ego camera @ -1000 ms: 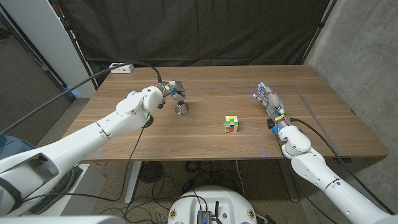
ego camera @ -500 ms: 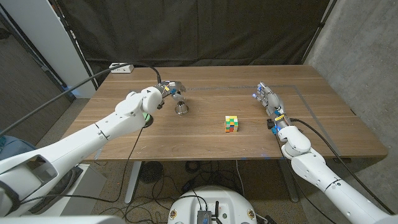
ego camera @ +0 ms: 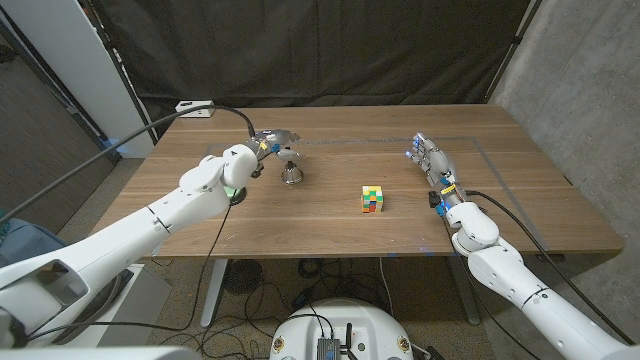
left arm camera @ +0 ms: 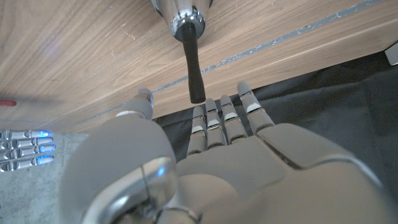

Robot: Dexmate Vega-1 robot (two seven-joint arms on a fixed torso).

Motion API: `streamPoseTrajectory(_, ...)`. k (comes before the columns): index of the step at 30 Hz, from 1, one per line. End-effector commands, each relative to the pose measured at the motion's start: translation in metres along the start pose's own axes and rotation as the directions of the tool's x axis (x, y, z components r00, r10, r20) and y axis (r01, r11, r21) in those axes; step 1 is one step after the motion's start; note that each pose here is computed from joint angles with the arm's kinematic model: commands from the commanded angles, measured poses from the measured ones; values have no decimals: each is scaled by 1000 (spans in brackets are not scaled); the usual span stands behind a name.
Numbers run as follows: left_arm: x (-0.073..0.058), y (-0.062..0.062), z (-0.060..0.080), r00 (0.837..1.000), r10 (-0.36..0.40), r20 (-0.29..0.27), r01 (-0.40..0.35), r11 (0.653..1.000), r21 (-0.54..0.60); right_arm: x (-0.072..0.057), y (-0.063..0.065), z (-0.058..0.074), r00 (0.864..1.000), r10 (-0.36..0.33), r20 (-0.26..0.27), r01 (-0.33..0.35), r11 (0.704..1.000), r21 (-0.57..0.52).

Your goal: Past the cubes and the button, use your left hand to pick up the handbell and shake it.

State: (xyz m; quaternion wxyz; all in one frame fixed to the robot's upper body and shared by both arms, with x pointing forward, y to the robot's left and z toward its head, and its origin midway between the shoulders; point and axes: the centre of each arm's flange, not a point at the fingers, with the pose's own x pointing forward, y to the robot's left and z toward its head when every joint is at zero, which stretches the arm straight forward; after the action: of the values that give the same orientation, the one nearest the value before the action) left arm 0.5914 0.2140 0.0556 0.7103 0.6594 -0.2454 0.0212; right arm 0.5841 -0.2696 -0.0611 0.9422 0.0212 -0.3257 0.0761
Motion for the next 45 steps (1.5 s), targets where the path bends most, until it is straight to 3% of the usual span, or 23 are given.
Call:
streamPoseTrajectory(1,-12,4,-3,995,101,11,-100,993,-62,5,1,-3,1000,11,-10,-11,1000,2)
streamPoseTrajectory(12,-24,12,-3,983,183,15,-179,972,-152,7,-1,-3,1000,16,-2,-16,1000,4)
streamPoseTrajectory(18,-33,10,-5,967,254,8,-242,932,-269,8,0,-3,1000,20,9,-21,1000,7)
streamPoseTrajectory(27,-39,12,-3,952,307,15,-279,884,-375,7,4,-3,999,23,26,-23,999,24)
streamPoseTrajectory(31,-45,12,1,940,341,12,-300,843,-445,6,3,-4,999,13,33,-14,999,35)
streamPoseTrajectory(38,-47,9,2,934,356,25,-279,772,-571,5,2,-3,999,14,46,-16,999,37)
streamPoseTrajectory(45,-59,10,1,922,382,59,-233,670,-705,5,3,0,998,22,51,-24,999,34)
